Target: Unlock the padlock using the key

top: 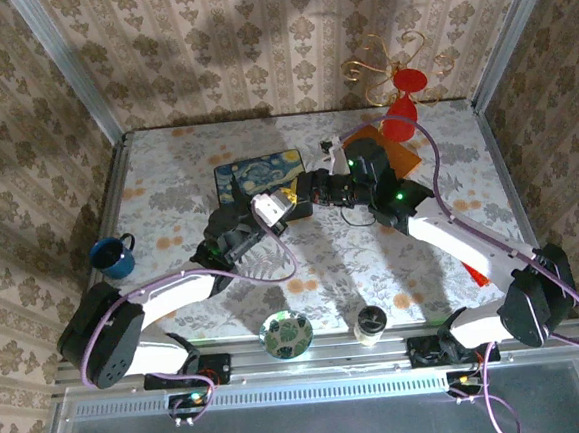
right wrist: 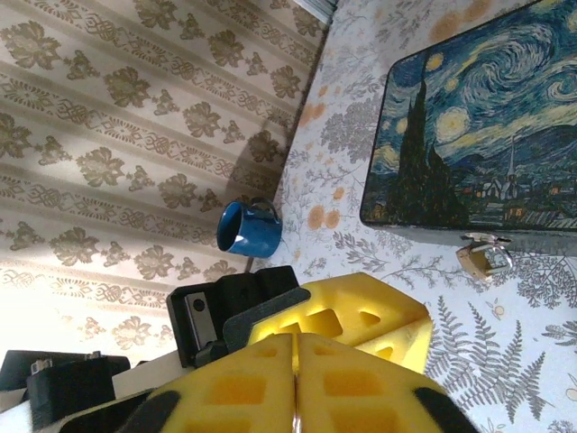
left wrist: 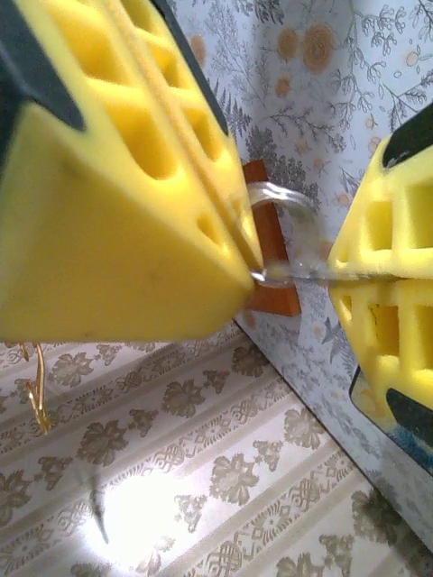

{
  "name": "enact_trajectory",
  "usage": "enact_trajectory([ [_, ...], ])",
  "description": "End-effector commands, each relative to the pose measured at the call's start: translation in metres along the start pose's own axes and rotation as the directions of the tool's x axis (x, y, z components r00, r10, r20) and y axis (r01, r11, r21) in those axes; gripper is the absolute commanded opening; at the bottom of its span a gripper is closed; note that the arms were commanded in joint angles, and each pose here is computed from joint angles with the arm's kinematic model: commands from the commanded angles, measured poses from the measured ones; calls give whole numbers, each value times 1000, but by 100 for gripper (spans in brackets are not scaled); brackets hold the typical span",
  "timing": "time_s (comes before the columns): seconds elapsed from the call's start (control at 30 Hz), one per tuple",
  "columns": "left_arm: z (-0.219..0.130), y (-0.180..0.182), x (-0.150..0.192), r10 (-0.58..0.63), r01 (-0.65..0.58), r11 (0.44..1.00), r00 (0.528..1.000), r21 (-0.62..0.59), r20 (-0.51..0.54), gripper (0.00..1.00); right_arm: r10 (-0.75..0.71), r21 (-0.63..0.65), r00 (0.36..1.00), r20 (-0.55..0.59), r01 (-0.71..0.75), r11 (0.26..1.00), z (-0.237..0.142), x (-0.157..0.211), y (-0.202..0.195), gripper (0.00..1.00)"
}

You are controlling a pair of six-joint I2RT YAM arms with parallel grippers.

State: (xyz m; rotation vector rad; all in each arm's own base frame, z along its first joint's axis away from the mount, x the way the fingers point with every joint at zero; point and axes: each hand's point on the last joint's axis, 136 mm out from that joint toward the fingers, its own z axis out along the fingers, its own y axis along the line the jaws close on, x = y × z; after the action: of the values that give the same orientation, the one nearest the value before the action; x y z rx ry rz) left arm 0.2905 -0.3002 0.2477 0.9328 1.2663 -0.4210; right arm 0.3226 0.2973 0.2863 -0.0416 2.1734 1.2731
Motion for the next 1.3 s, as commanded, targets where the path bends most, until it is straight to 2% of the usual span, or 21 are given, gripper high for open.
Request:
enact_trajectory([
  [0.0,-3,24,-10,172,-176,977,984,-119,-42,0,-19,31,1000,-1,19,999,-18,2,1,27],
  [0.13,-3,33,-29,329,-323,925,944,-199,-5,0,-36,47,998,51,34,998,-41,-10,4,45],
  [0.23,-2,34,-40,418,-402,886,908,-231,26,0,-38,30,996,83,36,999,-55,-15,9,52],
  [0.37,1,33,-53,554,-520,804,831,-290,46,0,-15,-12,997,79,16,1000,-62,-13,13,55],
  [0.43,1,28,-58,643,-590,736,762,-332,70,0,6,-37,998,65,-3,999,-60,-10,12,55],
  [0.53,14,13,-48,780,-739,600,626,-305,16,0,21,-68,999,45,-18,998,-56,-6,12,55],
  [0.6,20,3,-43,827,-793,539,562,-283,1,0,32,-86,999,34,-29,996,-52,-4,11,53],
  [0.63,22,0,-42,836,-803,527,549,-279,0,0,39,-85,999,27,-37,996,-49,-2,8,51],
  [0.77,21,-5,-49,840,-802,524,542,-285,18,0,47,-65,999,24,-45,997,-45,0,-1,50],
  [0.9,19,-2,-54,853,-814,496,522,-300,-5,0,59,-49,998,20,-58,997,-42,0,-12,51],
  [1.03,20,-3,-54,872,-835,460,489,-300,-24,0,74,-92,997,1,-73,993,-35,2,-11,50],
  [1.27,19,-2,-56,874,-838,452,485,-306,-38,0,88,-96,996,-19,-90,991,-27,5,-17,43],
])
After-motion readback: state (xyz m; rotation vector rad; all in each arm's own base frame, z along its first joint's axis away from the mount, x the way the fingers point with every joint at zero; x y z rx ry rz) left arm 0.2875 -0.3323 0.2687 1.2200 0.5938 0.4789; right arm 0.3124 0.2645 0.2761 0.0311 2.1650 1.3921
